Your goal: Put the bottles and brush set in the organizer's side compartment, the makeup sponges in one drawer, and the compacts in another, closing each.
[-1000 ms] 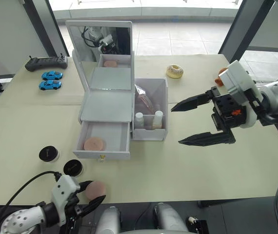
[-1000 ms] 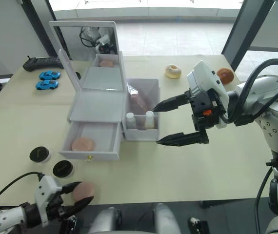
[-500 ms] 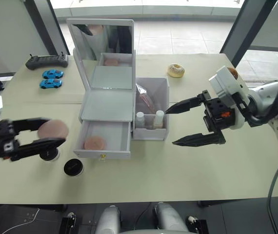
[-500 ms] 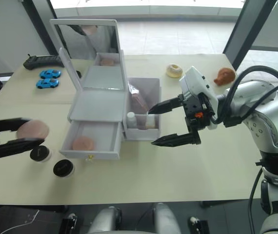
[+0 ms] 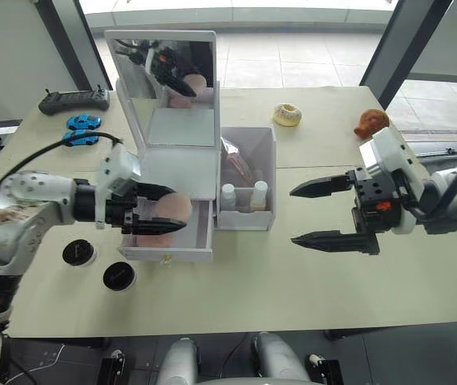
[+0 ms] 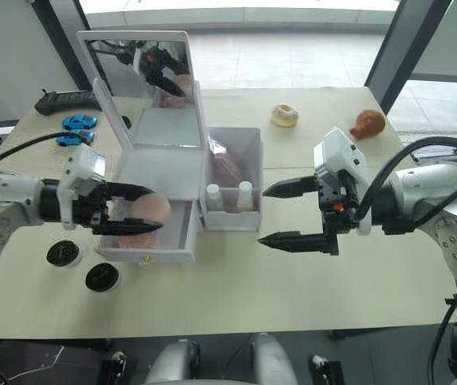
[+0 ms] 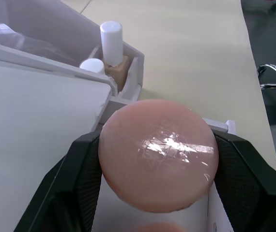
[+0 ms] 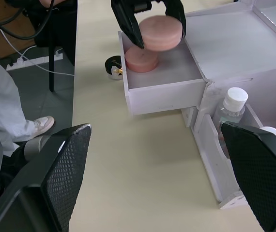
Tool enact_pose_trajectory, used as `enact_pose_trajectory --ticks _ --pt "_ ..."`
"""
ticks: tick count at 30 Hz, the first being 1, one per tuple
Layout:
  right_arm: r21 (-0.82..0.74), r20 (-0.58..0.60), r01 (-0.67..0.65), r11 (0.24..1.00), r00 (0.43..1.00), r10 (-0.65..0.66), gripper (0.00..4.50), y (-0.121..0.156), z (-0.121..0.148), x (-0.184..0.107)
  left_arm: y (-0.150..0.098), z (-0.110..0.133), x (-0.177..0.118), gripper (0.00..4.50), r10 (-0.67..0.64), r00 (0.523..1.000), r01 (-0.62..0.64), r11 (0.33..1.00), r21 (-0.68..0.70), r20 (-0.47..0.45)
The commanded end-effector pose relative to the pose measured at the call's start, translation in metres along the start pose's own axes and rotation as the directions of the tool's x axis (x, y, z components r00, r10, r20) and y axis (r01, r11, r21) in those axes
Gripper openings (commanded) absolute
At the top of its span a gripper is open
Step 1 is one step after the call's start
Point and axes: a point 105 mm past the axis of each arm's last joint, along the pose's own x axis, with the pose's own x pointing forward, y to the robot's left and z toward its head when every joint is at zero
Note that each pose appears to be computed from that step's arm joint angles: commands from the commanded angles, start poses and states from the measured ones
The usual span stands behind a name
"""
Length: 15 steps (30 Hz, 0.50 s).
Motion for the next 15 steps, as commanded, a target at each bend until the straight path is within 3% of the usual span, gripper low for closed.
enact_pose_trajectory --ticks 1,7,12,15 --pt "-0.019 0.021 0.038 0.999 0.999 -0.038 4.50 0.0071 0.0102 -0.0070 0.0022 0.0093 0.0064 2.96 -0.033 0.999 0.033 0.996 0.086 0.002" --pt "-0.018 0.015 0.080 0.997 0.997 -0.080 4.50 0.0116 0.0101 -0.0111 0.0056 0.0035 0.0107 2.96 -0.064 0.998 0.067 0.991 0.118 -0.029" --pt "-0.013 0.017 0.083 0.996 0.996 -0.083 4.50 0.0130 0.0095 -0.0118 0.0030 0.0018 0.0126 4.47 -0.082 0.996 0.084 0.992 0.095 -0.020" --pt "-0.010 0.018 0.075 0.997 0.997 -0.075 4.50 0.0141 0.0097 -0.0118 0.0030 0.0049 0.0101 4.47 -0.073 0.997 0.072 0.994 0.087 0.002"
